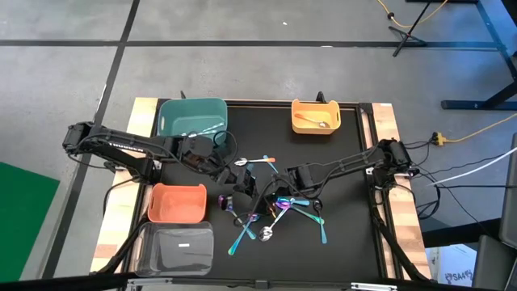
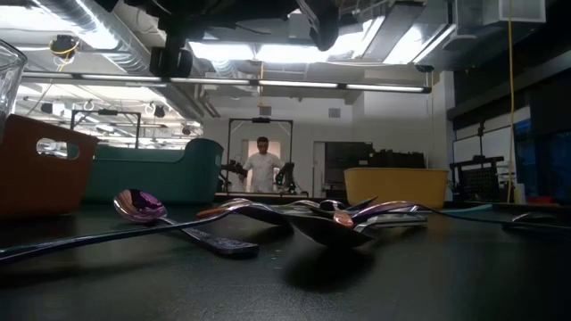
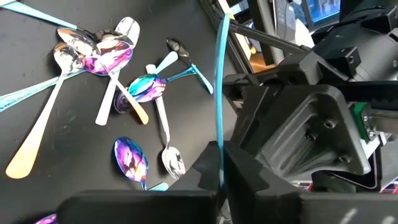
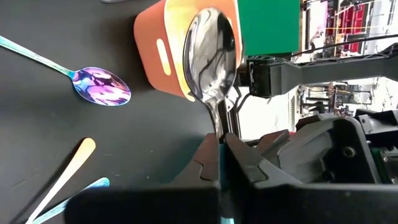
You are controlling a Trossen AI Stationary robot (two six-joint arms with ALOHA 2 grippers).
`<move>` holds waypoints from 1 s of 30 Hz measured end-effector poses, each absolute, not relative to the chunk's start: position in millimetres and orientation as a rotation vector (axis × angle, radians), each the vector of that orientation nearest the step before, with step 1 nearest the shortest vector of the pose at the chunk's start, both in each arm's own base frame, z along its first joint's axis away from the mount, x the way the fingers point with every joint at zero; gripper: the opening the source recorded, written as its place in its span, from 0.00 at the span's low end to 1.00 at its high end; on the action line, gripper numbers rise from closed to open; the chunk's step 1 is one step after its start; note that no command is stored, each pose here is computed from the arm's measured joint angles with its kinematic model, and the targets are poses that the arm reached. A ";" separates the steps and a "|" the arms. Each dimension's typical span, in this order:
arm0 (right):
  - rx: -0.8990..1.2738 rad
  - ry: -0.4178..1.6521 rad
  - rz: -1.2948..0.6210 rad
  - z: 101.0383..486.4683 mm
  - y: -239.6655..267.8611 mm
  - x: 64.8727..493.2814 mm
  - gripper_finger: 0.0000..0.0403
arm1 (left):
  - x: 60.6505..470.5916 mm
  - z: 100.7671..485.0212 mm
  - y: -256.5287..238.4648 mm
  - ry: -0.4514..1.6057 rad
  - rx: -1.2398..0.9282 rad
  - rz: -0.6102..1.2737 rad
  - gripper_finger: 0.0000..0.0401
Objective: Sort silverware by color (type)
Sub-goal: Put the light blue spoon into the orange bin
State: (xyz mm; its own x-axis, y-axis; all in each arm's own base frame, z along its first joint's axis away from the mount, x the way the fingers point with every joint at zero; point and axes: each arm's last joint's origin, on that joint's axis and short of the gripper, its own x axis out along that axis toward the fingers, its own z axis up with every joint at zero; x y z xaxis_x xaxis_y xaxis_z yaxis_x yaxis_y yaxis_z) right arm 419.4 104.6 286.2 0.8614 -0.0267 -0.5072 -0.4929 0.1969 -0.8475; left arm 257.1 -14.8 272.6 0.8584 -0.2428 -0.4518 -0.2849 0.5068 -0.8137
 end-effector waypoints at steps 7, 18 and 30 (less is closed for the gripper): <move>-1.345 0.463 0.343 286.2 104.7 419.4 0.00 | 257.1 272.6 -14.7 0.563 -1.054 0.029 0.01; -1.345 0.465 0.342 286.1 104.7 419.3 0.00 | 257.1 272.5 -14.4 0.559 -1.051 0.041 0.00; -1.343 0.458 0.340 286.7 104.9 419.6 0.15 | 256.9 271.2 -14.2 0.567 -1.047 0.051 0.00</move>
